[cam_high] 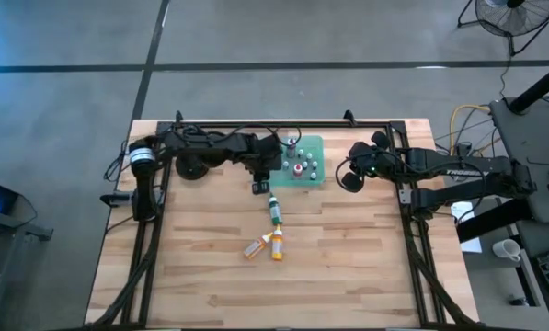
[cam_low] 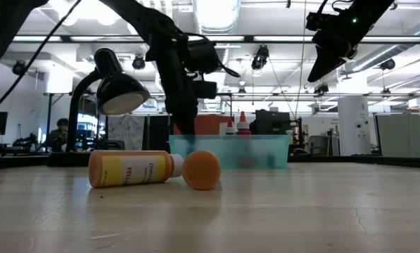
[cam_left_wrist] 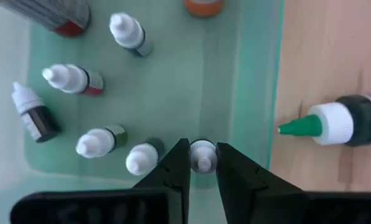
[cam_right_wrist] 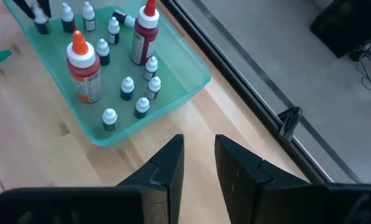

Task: Pick & Place food coloring
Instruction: Put the small green food coloring bottle into the bin, then put the left big yellow food coloring bottle into the bin

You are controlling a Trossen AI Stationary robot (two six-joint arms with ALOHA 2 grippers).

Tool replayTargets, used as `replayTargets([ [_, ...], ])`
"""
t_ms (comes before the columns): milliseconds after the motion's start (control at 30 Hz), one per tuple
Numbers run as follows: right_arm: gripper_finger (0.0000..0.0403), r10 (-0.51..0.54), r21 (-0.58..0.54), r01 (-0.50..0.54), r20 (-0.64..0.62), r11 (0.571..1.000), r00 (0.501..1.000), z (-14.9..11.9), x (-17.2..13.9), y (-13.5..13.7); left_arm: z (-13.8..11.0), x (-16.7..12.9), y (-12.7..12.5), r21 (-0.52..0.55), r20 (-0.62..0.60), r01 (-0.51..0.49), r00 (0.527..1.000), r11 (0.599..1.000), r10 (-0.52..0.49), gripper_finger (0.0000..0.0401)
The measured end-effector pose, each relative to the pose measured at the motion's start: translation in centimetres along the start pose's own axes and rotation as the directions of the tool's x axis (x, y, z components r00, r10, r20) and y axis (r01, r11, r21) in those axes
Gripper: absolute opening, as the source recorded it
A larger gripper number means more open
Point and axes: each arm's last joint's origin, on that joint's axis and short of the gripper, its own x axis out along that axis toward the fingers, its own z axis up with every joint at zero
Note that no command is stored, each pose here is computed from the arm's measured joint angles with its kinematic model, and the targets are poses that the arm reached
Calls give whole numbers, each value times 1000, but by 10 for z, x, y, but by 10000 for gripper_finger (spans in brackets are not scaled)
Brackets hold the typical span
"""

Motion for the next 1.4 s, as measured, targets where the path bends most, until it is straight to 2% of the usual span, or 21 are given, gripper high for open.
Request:
replayTargets([
  [200, 82, -1, 2, 1, 0, 1000, 1000, 0, 0, 0, -5, 10, 0, -10, -58, 12, 998, 1000, -13, 43],
  [633, 82, 1, 9, -1, 19, 1000, 1000, 2, 0, 0, -7, 9, 0, -33, -74, 5, 997, 999, -7, 48],
  [833, 82, -28, 7, 28, 27, 1000, 999, 2, 0, -1, -9, 6, 0, -38, -95, -4, 996, 999, 0, 97],
  [1033, 82, -28, 5, 28, 27, 1000, 999, 2, 0, 0, -6, -18, 0, -31, -67, -48, 997, 998, 46, 155],
  [1200, 82, -28, 4, 28, 27, 1000, 999, 2, 0, 0, 0, -62, -3, -4, 66, -54, 996, 999, 54, 172],
  [1300, 82, -28, 4, 28, 27, 1000, 999, 2, 0, 0, -1, -85, -9, -20, 143, 35, 989, 999, -32, 172],
  [1400, 82, -27, 4, 27, 27, 1000, 999, 2, 0, 0, -6, -100, -19, -92, 174, 163, 974, 982, -145, 172],
])
